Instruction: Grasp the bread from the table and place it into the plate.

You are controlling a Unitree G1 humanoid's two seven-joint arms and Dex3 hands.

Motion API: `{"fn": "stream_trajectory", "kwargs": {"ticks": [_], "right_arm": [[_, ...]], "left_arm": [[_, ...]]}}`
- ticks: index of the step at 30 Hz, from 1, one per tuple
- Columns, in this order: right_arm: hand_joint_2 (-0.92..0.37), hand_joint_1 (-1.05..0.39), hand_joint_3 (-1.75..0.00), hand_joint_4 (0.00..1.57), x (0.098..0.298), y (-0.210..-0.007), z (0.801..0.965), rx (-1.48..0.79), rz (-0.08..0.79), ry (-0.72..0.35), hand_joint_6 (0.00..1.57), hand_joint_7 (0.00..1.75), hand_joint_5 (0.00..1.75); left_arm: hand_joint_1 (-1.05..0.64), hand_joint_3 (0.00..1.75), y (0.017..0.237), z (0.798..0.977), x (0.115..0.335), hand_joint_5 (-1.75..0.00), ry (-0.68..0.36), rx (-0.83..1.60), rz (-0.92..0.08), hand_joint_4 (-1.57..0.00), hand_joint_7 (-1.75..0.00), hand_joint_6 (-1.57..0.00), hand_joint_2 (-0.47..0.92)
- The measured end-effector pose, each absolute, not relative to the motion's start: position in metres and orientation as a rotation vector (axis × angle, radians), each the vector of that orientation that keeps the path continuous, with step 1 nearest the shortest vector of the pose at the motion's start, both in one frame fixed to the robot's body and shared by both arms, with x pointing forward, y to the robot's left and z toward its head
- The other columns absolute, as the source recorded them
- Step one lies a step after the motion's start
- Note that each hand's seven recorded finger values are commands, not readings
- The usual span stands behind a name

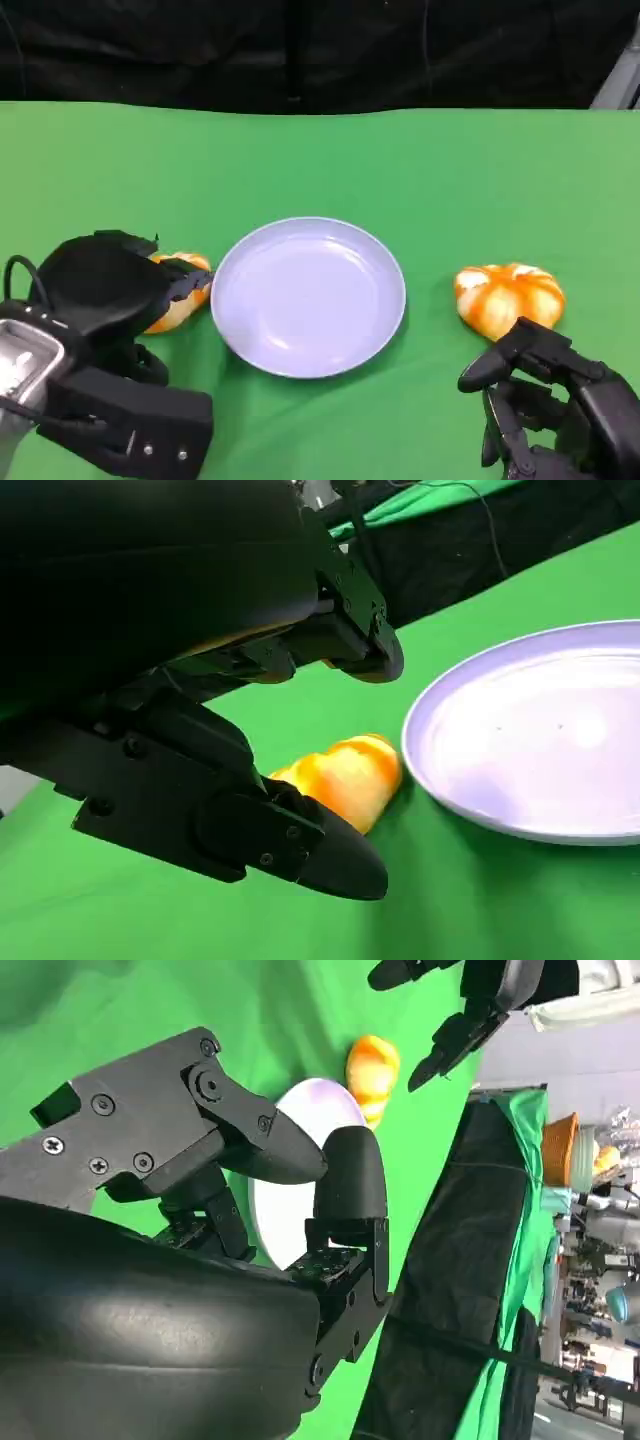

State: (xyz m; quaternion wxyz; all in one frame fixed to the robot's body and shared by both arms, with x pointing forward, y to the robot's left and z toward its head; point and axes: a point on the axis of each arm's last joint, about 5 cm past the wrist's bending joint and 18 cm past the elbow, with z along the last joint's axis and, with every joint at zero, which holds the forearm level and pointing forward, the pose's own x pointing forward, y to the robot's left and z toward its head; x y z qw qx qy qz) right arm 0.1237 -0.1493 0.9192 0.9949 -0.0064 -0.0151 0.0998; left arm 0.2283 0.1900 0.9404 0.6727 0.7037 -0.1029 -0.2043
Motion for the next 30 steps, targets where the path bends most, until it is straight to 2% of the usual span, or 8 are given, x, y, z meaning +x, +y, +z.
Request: {"fn": "stream_trajectory", "kwargs": {"ticks": [3,6,8,15,20,30], "right_arm": [[-0.67,-0.08,-1.04,0.73,0.124,-0.149,0.919,-0.013,0.199,-0.026,0.63,1.58,1.75],[-0.67,-0.08,-1.04,0.73,0.124,-0.149,0.919,-0.012,0.201,-0.028,0.63,1.58,1.75],[-0.67,-0.08,-1.04,0.73,0.124,-0.149,0.920,-0.012,0.201,-0.029,0.63,1.58,1.75],[-0.67,-0.08,-1.03,0.73,0.123,-0.149,0.919,-0.012,0.200,-0.026,0.64,1.58,1.75],[-0.67,-0.08,-1.03,0.73,0.123,-0.149,0.919,-0.012,0.199,-0.026,0.64,1.58,1.75],[-0.67,-0.07,-1.04,0.73,0.123,-0.149,0.920,-0.012,0.199,-0.025,0.64,1.58,1.75]], "left_arm": [[-0.76,0.01,0.189,0.940,0.229,0.00,-0.214,1.590,-0.452,-0.37,0.00,-0.45,0.85],[-0.75,0.01,0.180,0.934,0.240,0.00,-0.068,1.575,-0.376,-0.34,0.00,-0.43,0.86],[-0.75,0.01,0.176,0.930,0.243,0.00,-0.010,1.557,-0.353,-0.34,0.00,-0.43,0.86],[-0.74,0.01,0.171,0.929,0.245,0.00,0.000,1.556,-0.341,-0.34,0.00,-0.41,0.88],[-0.73,0.01,0.166,0.919,0.245,0.00,0.019,1.525,-0.284,-0.33,0.00,-0.40,0.90],[-0.72,0.01,0.164,0.906,0.245,0.00,0.073,1.514,-0.272,-0.32,0.00,-0.39,0.92]]}}
